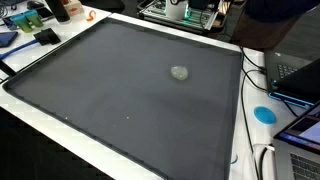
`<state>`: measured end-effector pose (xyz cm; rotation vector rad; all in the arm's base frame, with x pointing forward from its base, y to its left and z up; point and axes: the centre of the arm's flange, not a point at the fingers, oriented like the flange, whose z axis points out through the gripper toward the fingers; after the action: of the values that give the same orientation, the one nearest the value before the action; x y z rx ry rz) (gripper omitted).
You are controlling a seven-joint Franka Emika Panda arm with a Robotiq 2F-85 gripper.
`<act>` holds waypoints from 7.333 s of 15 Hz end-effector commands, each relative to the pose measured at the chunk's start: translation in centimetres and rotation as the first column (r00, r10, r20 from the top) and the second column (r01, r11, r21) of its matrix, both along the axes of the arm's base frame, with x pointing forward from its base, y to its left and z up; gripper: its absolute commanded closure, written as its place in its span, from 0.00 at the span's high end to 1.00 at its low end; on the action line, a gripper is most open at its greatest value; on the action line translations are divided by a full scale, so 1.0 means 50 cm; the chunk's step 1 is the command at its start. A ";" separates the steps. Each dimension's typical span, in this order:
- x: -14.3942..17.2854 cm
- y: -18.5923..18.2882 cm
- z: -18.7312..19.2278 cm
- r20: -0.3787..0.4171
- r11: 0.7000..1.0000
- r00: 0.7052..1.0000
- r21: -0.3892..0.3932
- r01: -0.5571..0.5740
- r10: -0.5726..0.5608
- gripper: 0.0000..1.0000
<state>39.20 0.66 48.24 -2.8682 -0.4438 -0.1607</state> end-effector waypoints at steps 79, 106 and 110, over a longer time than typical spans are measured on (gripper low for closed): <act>0.287 0.653 -0.164 -0.027 0.807 0.997 -0.589 0.037 -0.066 0.31; 0.342 0.669 -0.248 0.047 0.788 0.999 -0.613 0.049 -0.026 0.31; 0.356 0.652 -0.248 0.053 0.800 0.998 -0.597 0.062 -0.038 0.31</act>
<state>56.41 33.71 35.96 -3.5218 -0.5208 -0.0684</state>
